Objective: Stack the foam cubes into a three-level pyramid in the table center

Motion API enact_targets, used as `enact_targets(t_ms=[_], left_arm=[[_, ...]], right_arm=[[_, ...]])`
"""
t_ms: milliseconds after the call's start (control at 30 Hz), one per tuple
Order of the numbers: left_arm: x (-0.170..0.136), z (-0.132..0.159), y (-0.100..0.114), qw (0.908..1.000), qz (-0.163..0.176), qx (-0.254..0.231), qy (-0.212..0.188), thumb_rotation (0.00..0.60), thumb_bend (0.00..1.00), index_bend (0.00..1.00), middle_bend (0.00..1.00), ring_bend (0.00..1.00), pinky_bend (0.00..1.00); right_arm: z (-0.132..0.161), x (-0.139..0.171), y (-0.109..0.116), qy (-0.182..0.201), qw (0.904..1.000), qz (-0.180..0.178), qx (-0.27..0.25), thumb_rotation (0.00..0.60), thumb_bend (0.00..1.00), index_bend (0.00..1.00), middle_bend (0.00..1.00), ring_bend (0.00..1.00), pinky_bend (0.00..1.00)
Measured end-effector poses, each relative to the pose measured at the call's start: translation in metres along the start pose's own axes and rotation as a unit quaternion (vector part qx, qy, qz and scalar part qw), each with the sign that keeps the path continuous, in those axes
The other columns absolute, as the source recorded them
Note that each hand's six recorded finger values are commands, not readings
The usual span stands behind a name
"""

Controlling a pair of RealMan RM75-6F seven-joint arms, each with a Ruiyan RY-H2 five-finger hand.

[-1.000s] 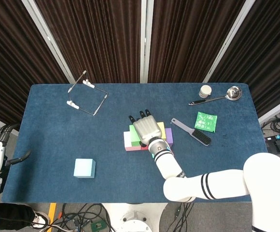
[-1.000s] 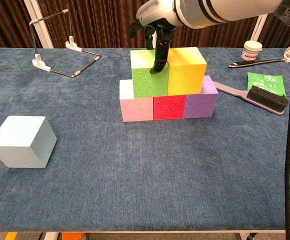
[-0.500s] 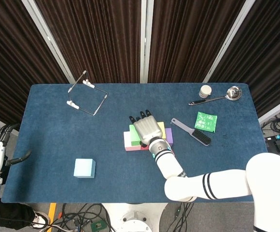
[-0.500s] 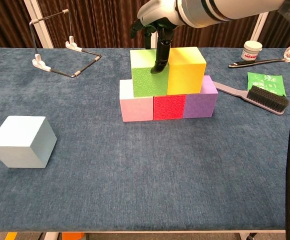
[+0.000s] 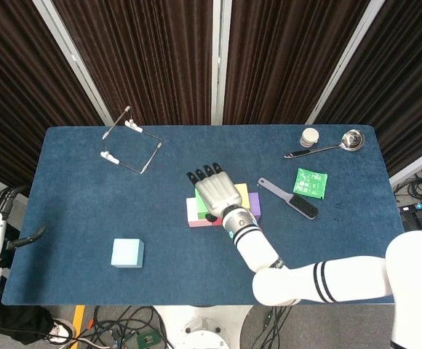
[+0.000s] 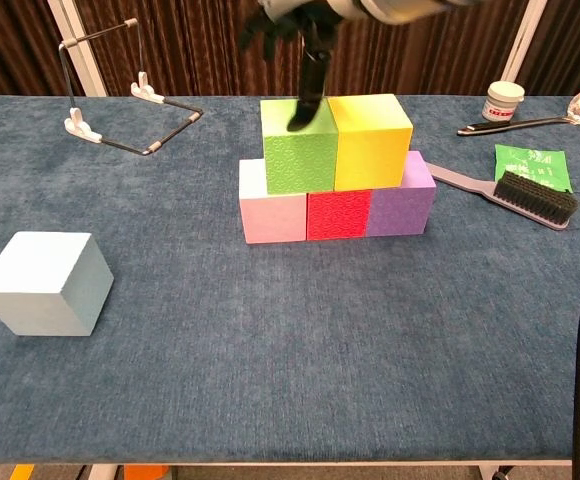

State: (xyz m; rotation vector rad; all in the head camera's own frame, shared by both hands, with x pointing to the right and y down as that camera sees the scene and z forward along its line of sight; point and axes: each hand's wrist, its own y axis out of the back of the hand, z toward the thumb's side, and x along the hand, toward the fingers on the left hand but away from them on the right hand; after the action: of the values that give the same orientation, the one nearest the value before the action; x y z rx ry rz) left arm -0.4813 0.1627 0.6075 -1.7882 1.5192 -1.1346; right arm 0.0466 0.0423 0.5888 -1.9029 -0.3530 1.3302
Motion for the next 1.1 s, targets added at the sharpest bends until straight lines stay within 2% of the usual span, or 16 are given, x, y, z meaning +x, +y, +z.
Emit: enact_targets(t_ms=[167, 233, 333, 467, 533, 667, 833, 933, 1100], left_arm=[[-0.001, -0.006, 0.006, 0.9999, 0.008, 0.006, 0.010, 0.600, 0.19, 0.12, 0.12, 0.04, 0.11], [0.000, -0.007, 0.008, 0.9998, 0.012, 0.012, 0.010, 0.600, 0.20, 0.12, 0.12, 0.04, 0.11], [0.000, -0.009, 0.011, 0.9997, 0.014, 0.015, 0.014, 0.600, 0.20, 0.12, 0.12, 0.04, 0.11], [-0.003, -0.008, 0.007, 0.9999, -0.004, 0.010, 0.009, 0.600, 0.18, 0.12, 0.12, 0.04, 0.11], [-0.007, -0.006, 0.003, 0.9997, -0.025, 0.003, 0.003, 0.600, 0.16, 0.12, 0.12, 0.04, 0.11], [-0.018, 0.002, -0.006, 0.9963, -0.084, 0.009, -0.016, 0.600, 0.08, 0.11, 0.12, 0.03, 0.10], [-0.032, 0.020, -0.025, 0.9872, -0.158, -0.008, -0.021, 0.600, 0.06, 0.11, 0.12, 0.03, 0.10], [-0.040, 0.036, -0.038, 0.9824, -0.183, -0.029, -0.023, 0.600, 0.06, 0.11, 0.12, 0.03, 0.10], [-0.043, 0.061, -0.062, 0.9792, -0.196, -0.037, -0.037, 0.600, 0.06, 0.10, 0.12, 0.03, 0.10]], right_arm=[[0.025, 0.016, 0.028, 0.063, 0.9968, -0.044, -0.022, 0.600, 0.11, 0.00, 0.11, 0.00, 0.00], [0.035, 0.022, 0.032, 0.086, 0.9947, -0.043, -0.037, 0.600, 0.11, 0.00, 0.11, 0.00, 0.00], [0.042, 0.023, 0.030, 0.100, 0.9933, -0.035, -0.046, 0.600, 0.10, 0.00, 0.12, 0.00, 0.00], [0.051, 0.024, 0.030, 0.123, 0.9906, -0.040, -0.044, 0.600, 0.10, 0.00, 0.12, 0.00, 0.00], [0.051, 0.025, 0.032, 0.126, 0.9899, -0.047, -0.046, 0.600, 0.10, 0.00, 0.12, 0.00, 0.00], [0.035, 0.026, 0.040, 0.108, 0.9911, -0.061, -0.047, 0.600, 0.10, 0.00, 0.12, 0.00, 0.00], [0.002, 0.029, 0.050, 0.074, 0.9923, -0.080, -0.060, 0.600, 0.12, 0.00, 0.12, 0.00, 0.00], [-0.024, 0.032, 0.053, 0.048, 0.9927, -0.090, -0.065, 0.600, 0.12, 0.00, 0.12, 0.00, 0.00], [-0.069, 0.036, 0.048, 0.007, 0.9920, -0.091, -0.086, 0.600, 0.12, 0.00, 0.11, 0.00, 0.00]])
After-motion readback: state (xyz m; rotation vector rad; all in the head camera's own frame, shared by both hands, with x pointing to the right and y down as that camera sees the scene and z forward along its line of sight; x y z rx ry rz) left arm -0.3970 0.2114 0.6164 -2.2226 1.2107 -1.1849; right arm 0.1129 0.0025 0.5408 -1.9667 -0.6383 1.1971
